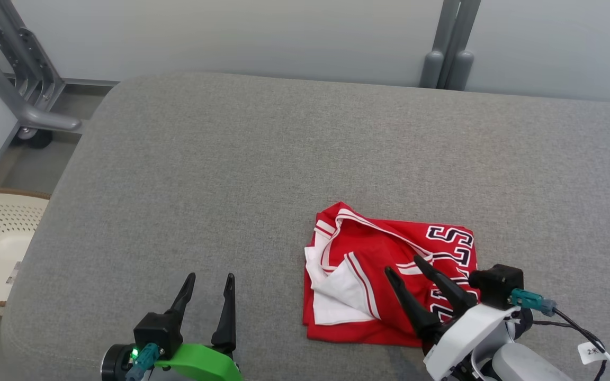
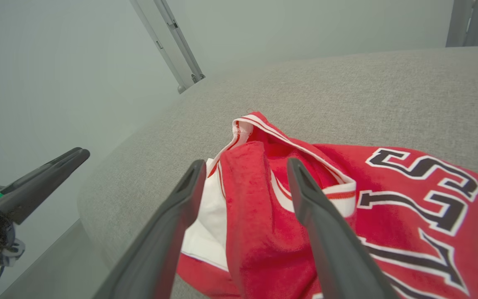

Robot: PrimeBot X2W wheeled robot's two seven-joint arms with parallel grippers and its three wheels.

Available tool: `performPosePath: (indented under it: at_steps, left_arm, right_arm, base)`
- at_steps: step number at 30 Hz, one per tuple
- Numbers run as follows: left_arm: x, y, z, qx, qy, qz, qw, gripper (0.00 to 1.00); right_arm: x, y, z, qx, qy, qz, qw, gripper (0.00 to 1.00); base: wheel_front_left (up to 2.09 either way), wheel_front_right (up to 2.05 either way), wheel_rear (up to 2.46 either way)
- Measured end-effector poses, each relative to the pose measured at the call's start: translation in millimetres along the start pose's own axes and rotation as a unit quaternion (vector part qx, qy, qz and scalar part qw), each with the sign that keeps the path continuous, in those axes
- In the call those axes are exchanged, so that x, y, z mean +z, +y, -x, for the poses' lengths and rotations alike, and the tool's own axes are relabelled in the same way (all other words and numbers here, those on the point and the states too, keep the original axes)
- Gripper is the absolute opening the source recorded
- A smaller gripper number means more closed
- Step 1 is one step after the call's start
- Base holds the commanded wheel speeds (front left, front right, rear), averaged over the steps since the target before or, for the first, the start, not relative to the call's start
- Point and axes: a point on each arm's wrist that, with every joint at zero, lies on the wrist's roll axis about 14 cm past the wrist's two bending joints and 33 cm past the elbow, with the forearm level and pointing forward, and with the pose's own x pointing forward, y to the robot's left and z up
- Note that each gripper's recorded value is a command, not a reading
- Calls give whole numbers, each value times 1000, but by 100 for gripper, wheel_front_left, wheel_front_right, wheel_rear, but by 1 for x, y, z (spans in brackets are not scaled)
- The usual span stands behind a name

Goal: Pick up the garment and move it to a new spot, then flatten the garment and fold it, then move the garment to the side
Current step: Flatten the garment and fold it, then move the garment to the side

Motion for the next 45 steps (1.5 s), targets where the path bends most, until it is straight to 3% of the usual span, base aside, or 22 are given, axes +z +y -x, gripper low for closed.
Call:
performPosePath:
  at_steps: [9,10,13,19,23,24,25,27,30,34,37,40,45]
  left_arm:
    - [-1,12,6,21,2,5,1000,100]
    - [-2,13,7,23,2,6,1000,100]
    - [-2,16,8,30,3,9,1000,100]
    - [-1,16,6,31,1,10,999,100]
    - [-1,16,6,30,2,12,999,100]
    - [-1,16,6,30,2,12,999,100]
    - [-1,15,5,29,2,11,1000,100]
    - [-2,15,5,28,3,11,1000,100]
    - [-1,14,3,26,2,11,1000,100]
    - [0,10,0,18,1,8,1000,100]
    - [0,5,-2,11,1,3,1000,100]
    - [-1,3,-4,7,2,1,1000,100]
    - [-2,2,-6,4,6,-2,1000,100]
  right_arm:
    - [-22,-3,-19,5,50,11,999,100]
    - [-25,-3,-21,5,56,13,998,93]
    - [-31,1,-25,14,68,17,997,0]
    - [-26,34,-35,74,56,34,995,0]
    - [-43,71,-26,133,89,30,987,0]
    - [-48,81,-23,148,100,28,983,46]
    - [-51,91,-19,165,106,25,980,100]
    - [-47,95,-17,182,103,28,978,100]
    - [-27,80,-22,164,69,30,984,100]
    - [6,16,-29,70,24,42,996,100]
    - [20,-35,-22,-13,3,47,999,100]
    - [6,-70,-6,-74,20,46,996,100]
    - [-22,-88,6,-116,50,29,992,100]
  base:
    - [0,0,0]
    - [0,0,0]
    - [0,0,0]
    - [0,0,0]
    - [0,0,0]
    - [0,0,0]
    - [0,0,0]
    - [0,0,0]
    - [0,0,0]
    - [0,0,0]
    - [0,0,0]
    - [0,0,0]
    - [0,0,0]
